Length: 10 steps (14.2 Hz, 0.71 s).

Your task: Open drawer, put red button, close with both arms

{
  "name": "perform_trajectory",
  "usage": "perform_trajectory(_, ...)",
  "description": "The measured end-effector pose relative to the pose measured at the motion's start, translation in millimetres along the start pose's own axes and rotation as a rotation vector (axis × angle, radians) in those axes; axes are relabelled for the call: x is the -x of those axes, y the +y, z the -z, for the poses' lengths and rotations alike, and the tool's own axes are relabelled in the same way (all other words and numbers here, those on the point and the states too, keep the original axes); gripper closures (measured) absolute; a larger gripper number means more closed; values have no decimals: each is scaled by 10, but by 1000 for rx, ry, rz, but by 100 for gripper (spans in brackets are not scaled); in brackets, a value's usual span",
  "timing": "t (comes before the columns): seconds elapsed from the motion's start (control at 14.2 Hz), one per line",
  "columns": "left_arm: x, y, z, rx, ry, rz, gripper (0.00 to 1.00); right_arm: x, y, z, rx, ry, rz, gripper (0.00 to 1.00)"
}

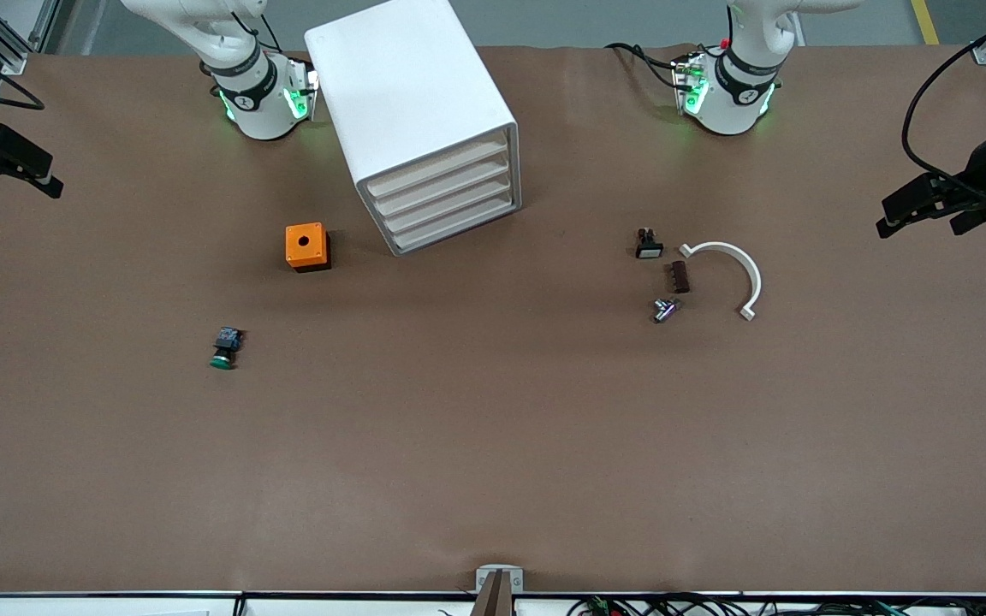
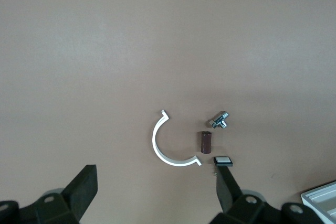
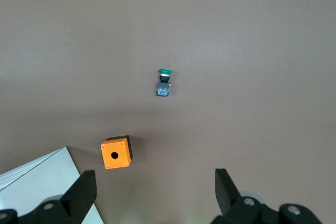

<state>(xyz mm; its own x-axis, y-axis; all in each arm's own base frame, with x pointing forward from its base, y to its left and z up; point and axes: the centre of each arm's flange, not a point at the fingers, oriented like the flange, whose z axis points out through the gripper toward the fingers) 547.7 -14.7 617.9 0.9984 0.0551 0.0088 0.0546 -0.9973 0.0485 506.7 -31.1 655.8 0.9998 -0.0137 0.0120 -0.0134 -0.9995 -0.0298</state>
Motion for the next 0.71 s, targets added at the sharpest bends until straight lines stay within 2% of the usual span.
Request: perform_trajectory(0.71,-4,96,-48,-1,-10,-16,0,-1,11,1,12,1,20,0)
